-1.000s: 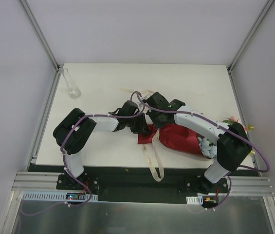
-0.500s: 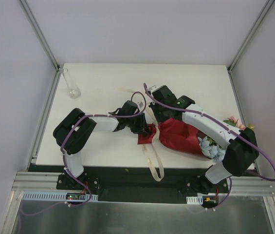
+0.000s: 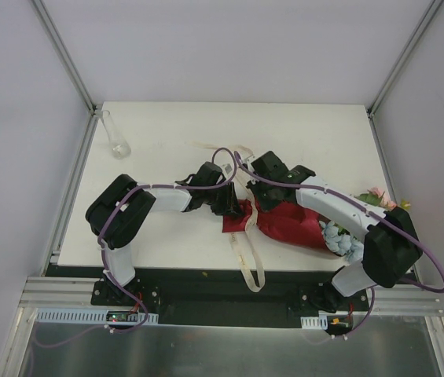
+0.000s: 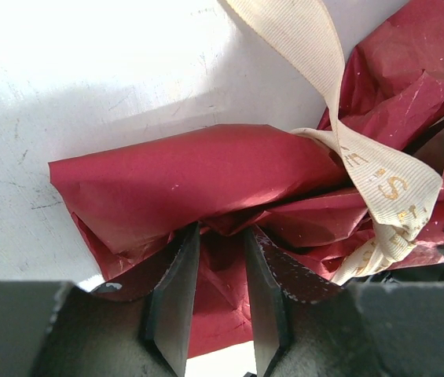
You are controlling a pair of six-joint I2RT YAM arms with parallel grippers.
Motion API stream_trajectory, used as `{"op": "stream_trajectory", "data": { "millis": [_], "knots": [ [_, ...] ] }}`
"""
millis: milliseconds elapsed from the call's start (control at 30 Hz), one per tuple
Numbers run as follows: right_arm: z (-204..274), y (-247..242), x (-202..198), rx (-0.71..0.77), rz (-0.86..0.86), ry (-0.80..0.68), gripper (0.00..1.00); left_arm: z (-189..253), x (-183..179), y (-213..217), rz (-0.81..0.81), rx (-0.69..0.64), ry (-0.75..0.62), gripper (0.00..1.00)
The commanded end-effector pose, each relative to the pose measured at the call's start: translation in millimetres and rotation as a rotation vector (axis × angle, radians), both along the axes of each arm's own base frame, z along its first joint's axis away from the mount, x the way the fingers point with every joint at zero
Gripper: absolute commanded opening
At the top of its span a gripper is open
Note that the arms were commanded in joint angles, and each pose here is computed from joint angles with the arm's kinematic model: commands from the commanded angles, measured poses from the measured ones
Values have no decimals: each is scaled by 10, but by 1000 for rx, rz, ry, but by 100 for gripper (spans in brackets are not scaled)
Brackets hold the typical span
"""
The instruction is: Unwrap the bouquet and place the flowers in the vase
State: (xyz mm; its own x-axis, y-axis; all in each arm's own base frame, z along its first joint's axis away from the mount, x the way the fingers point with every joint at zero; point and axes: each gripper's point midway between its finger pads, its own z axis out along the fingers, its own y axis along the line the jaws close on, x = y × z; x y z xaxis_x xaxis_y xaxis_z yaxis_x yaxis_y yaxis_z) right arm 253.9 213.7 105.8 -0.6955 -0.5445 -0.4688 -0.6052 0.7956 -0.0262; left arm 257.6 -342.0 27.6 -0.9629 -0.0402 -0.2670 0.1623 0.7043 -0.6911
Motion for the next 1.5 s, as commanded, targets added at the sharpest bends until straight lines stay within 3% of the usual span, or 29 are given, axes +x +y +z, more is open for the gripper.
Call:
{"op": "stream_trajectory", "data": {
  "millis": [0,467,833,1467],
  "knots": [
    [36,84,34,54,71,-44,13,-74,-143,61,-36,39,19,30],
    [-141,228,-11,91,107,4,17,-41,-143,60,-34,33,15,31],
    [-38,219,-203,106,-129,40,16,-55,-131,37,-36,28,19,31],
    [-131,277,-126,74,-163,14,18,-40,-147,21,-38,22,17,31]
  ]
}}
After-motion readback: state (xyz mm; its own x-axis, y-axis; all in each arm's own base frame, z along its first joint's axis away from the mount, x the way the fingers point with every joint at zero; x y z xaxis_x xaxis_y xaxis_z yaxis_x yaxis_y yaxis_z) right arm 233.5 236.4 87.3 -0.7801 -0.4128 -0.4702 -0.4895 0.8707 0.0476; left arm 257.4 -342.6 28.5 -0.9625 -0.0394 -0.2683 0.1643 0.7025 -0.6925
